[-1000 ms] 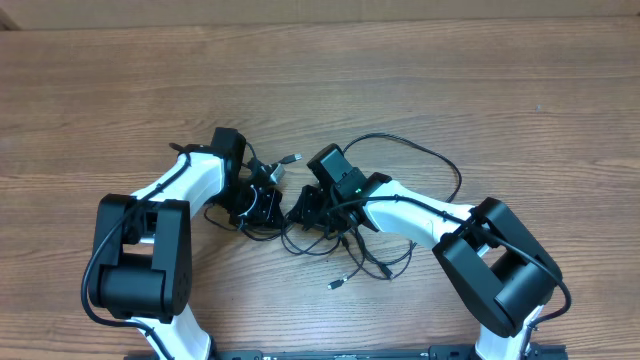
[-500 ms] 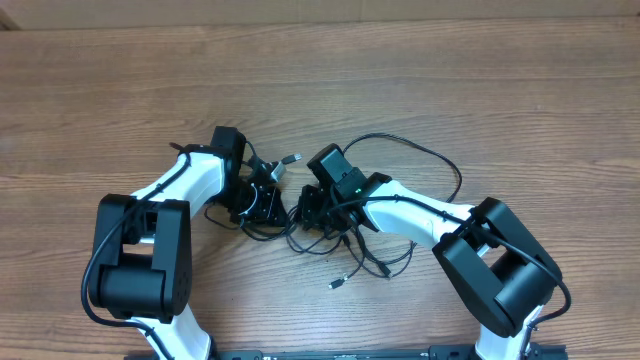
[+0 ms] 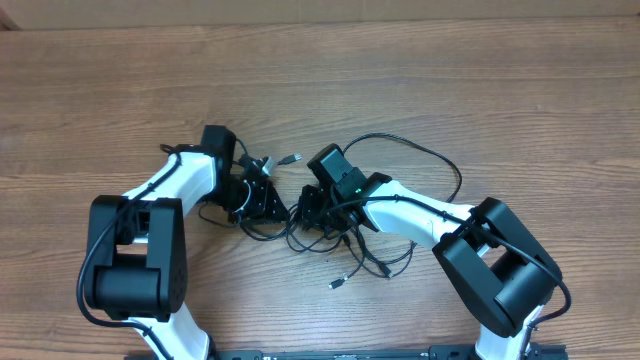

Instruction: Untangle cables

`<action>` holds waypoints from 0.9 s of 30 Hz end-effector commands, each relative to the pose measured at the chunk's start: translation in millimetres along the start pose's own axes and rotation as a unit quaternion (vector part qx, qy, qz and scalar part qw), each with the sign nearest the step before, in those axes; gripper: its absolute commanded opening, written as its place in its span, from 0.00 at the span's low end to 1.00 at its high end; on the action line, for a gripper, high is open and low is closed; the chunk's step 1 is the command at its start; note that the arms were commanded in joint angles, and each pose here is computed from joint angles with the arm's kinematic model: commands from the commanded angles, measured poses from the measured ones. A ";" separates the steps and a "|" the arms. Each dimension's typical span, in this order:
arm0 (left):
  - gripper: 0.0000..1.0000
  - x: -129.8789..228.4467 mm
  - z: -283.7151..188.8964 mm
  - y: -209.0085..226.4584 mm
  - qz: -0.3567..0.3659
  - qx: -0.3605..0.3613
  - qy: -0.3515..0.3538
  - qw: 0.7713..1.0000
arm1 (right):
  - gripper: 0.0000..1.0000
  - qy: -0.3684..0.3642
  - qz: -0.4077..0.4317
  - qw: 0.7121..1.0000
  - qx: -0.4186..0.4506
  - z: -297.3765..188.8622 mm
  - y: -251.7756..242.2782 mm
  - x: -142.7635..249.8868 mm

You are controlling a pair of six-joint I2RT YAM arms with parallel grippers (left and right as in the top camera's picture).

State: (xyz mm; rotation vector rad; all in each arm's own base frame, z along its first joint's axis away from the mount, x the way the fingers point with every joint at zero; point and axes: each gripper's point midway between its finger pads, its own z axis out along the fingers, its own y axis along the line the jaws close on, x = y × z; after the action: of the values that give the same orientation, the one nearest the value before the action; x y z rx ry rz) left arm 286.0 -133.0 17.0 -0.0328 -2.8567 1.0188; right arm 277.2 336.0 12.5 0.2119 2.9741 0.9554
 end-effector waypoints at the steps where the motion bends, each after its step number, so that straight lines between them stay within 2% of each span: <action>1: 0.22 -3.7 -2.8 -1.4 -0.022 0.036 -0.007 0.999 | 0.04 -0.003 -0.003 1.000 0.004 1.2 -2.6 -0.9; 5: 0.23 -7.5 -8.9 -6.4 -0.031 0.069 -0.016 0.997 | 0.04 -0.003 -0.003 1.000 0.004 1.2 -2.6 -0.9; 9: 0.31 -5.8 -12.8 -26.1 -0.002 0.127 -0.016 0.992 | 0.04 -0.004 -0.003 1.000 0.003 1.2 -1.9 -1.3; 12: 0.31 -3.2 -11.0 -28.6 0.003 0.128 -0.010 0.992 | 0.04 -0.004 -0.003 1.000 0.003 1.2 -1.8 -1.4; 16: 0.31 0.6 -4.4 -31.8 0.012 0.117 0.001 0.993 | 0.04 -0.004 -0.003 1.000 0.003 1.2 -1.7 -1.4; 20: 0.20 4.3 4.1 -20.3 0.022 0.064 0.011 0.998 | 0.04 -0.004 -0.003 1.000 0.003 1.2 -1.7 -1.4; 24: 0.21 6.5 9.6 -6.3 0.029 0.009 0.018 0.999 | 0.04 -0.005 -0.004 1.000 0.002 1.2 -1.5 -1.5; 27: 0.25 6.7 10.6 -3.3 0.031 -0.003 0.018 0.999 | 0.04 -0.006 -0.004 1.000 0.001 1.2 -1.0 -2.0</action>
State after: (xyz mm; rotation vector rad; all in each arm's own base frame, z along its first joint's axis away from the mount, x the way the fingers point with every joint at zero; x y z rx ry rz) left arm 282.1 -148.6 24.6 -0.1107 -2.8187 1.1154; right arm 277.4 336.1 12.6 0.2120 2.9726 0.9563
